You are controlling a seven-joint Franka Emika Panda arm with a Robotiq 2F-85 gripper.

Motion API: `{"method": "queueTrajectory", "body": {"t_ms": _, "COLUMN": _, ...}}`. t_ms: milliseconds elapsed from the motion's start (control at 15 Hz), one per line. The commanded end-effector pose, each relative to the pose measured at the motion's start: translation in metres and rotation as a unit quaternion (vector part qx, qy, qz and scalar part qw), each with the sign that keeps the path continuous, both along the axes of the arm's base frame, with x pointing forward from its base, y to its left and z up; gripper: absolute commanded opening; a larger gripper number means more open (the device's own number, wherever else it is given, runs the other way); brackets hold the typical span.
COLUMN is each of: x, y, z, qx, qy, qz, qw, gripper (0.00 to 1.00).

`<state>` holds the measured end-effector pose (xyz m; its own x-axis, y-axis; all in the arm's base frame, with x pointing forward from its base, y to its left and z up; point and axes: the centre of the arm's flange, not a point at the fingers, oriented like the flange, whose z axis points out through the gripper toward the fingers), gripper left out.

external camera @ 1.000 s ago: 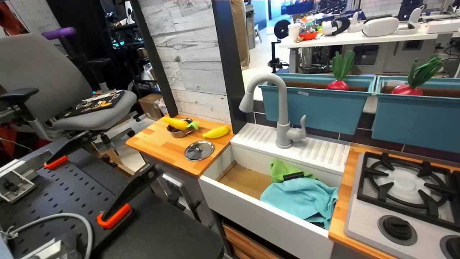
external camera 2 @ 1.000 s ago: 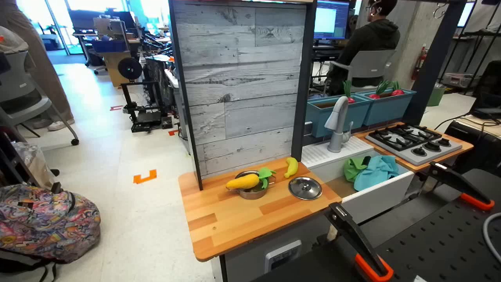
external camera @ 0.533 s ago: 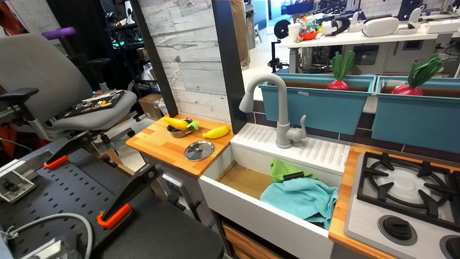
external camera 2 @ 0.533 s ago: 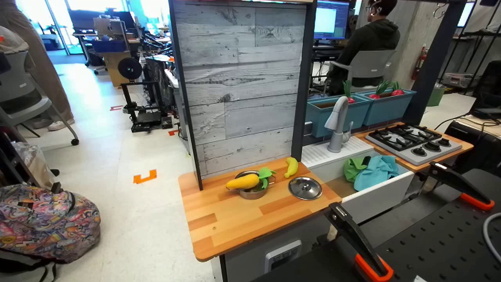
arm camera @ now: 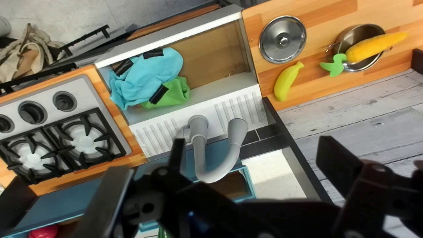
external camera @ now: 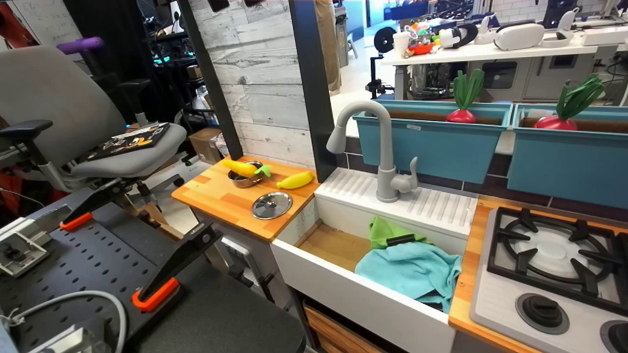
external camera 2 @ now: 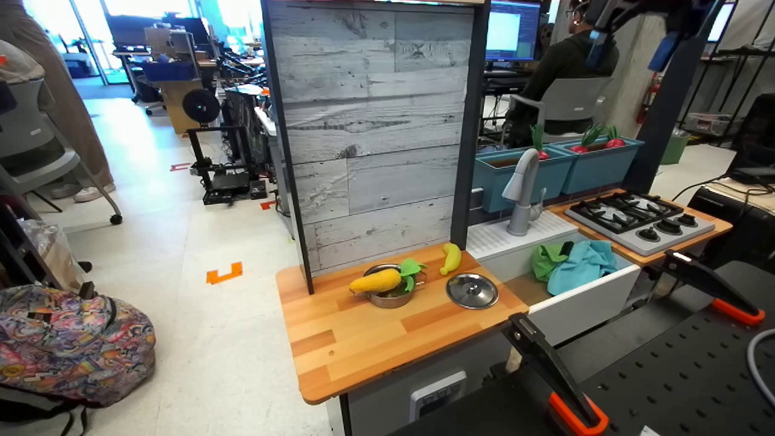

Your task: Slide the toy tap to the center of the toy sink

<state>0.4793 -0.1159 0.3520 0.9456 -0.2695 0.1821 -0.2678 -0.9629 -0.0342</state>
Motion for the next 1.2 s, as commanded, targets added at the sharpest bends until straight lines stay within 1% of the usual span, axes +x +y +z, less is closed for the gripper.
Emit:
{"method": "queueTrajectory", "body": {"t_ms": 0, "x": 0.075, "y": 0.001, "z": -0.046, "qx": 0.007, "qy": 0.002, "qz": -0.027, "qw": 0.9996, "gripper": 1.00}}
{"method": "queueTrajectory", "body": {"t_ms": 67, "x": 0.088, "y": 0.001, "z": -0.059, "qx": 0.015, "qy": 0.001, "qz": -0.035, "qw": 0.9993, "gripper": 1.00}}
{"method": "queueTrajectory", "body": {"t_ms": 267, "x": 0.124, "y": -0.003, "z": -0.098, "qx": 0.053, "qy": -0.002, "qz": -0.071, "qw": 0.9961, "gripper": 1.00}}
{"method": "queueTrajectory", "body": {"t_ms": 400, "x": 0.140, "y": -0.008, "z": -0.119, "qx": 0.073, "qy": -0.007, "qz": -0.096, "qw": 0.9927, "gripper": 1.00}}
{"method": "queueTrajectory", "body": {"t_ms": 733, "x": 0.162, "y": -0.030, "z": -0.153, "qx": 0.096, "qy": -0.009, "qz": -0.141, "qw": 0.9852, "gripper": 1.00}}
{"method": "queueTrajectory", "body": {"t_ms": 933, "x": 0.166, "y": -0.041, "z": -0.165, "qx": 0.094, "qy": -0.006, "qz": -0.156, "qw": 0.9833, "gripper": 1.00}}
{"method": "queueTrajectory", "body": {"t_ms": 1133, "x": 0.170, "y": -0.044, "z": -0.175, "qx": 0.092, "qy": -0.002, "qz": -0.163, "qw": 0.9824, "gripper": 1.00}}
